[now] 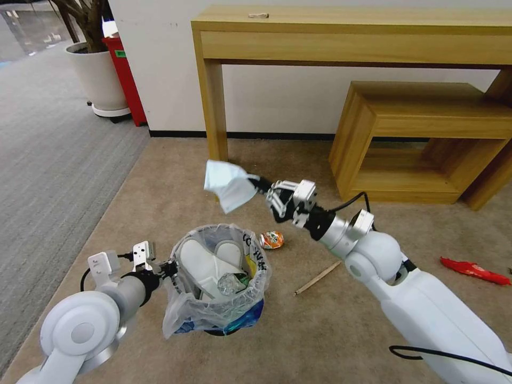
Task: Pick up the trash bin and place the garbage on the floor into it.
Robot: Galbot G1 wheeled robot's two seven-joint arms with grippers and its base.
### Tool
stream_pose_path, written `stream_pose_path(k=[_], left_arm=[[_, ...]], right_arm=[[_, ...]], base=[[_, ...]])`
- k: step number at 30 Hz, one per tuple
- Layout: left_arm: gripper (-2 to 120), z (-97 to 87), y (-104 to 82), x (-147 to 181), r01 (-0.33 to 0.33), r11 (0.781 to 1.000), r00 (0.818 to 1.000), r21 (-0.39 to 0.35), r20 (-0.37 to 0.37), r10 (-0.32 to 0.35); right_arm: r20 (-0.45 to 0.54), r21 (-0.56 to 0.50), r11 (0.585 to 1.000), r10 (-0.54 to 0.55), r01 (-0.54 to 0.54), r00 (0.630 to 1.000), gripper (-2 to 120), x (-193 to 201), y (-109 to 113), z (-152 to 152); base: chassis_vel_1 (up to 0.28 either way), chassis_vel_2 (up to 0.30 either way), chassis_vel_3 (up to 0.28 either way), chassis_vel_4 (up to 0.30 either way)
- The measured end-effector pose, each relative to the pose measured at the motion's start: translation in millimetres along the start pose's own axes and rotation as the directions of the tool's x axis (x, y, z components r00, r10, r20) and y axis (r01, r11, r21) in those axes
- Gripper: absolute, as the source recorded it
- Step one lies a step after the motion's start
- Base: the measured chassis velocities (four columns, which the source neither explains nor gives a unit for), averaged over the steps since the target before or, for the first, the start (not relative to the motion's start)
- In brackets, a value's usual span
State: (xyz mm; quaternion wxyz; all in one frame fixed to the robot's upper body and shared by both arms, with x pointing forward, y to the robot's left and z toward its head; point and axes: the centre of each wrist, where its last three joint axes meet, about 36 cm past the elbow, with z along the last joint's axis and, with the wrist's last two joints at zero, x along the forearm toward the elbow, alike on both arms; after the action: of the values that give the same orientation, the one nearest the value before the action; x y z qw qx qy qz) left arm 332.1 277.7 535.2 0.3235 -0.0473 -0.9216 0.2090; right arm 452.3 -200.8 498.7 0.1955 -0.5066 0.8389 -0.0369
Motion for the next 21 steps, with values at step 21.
stream_pose_path(k=[21], left_arm=[[2,-2.3,-3.3,4,-0.05,0.999,0.998,-0.016,0.022,0.051]], right_arm=[[-0.08,0.004,0.983,-0.18,0.181,0.98,20,21,7,37]], base=[[0.0,0.0,0.0,0.0]])
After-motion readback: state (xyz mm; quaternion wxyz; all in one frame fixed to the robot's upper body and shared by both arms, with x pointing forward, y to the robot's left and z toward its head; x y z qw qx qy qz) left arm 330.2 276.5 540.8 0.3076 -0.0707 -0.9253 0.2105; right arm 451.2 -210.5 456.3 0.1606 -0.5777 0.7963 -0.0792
